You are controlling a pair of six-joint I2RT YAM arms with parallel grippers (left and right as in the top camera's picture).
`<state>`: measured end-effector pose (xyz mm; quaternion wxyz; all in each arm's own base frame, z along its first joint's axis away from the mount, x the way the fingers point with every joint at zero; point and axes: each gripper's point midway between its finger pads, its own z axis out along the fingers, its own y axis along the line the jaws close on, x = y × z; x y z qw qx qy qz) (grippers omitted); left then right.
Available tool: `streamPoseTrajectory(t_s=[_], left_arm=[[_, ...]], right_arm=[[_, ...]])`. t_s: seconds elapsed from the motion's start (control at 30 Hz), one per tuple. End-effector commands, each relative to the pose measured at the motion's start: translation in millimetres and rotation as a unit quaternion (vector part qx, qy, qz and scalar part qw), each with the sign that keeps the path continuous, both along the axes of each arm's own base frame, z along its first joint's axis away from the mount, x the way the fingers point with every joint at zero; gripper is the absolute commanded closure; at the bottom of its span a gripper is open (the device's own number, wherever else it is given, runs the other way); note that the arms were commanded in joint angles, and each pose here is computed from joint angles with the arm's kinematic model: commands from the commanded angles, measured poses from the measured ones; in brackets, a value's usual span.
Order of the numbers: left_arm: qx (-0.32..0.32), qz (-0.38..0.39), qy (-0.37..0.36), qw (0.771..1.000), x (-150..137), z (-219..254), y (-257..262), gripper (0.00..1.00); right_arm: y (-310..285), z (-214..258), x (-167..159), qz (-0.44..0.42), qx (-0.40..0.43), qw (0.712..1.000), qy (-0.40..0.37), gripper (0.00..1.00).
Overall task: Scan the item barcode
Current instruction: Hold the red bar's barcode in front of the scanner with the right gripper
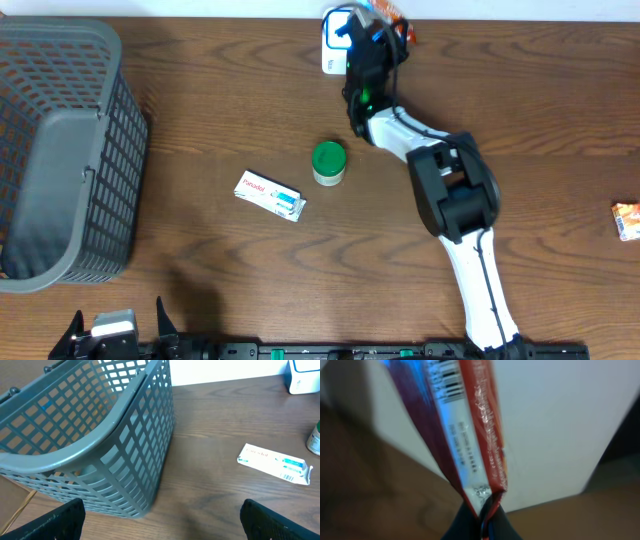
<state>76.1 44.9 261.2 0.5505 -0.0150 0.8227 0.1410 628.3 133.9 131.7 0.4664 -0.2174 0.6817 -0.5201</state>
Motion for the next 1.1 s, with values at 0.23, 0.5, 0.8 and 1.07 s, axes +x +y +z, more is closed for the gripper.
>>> streamPoseTrajectory(t_s=[0.23, 0.5, 0.8, 1.07], left_arm=[[0.006, -0.001, -0.001, 1.000, -0.9, -0.2, 0.1, 0.01], [0.006, -0.001, -0.001, 1.000, -0.9, -0.2, 0.1, 0.01], [0.006, -0.001, -0.001, 1.000, -0.8, -0.2, 0.1, 0.01], [0.006, -0.001, -0.001, 1.000, -0.8, -0.2, 0.1, 0.01]], right_arm=[[27.9, -28.2, -11.4, 0.003, -0.237, 0.965, 0.112, 0.99], [33.2, -33.6, -5.4, 0.031, -0.298, 0.943, 0.146, 0.99], [42.8, -54.5, -4.1, 0.064, -0.353, 0.912, 0.198, 0.99], [51.6, -62.0, -7.9, 0.074, -0.361, 0.905, 0.213, 0.99]])
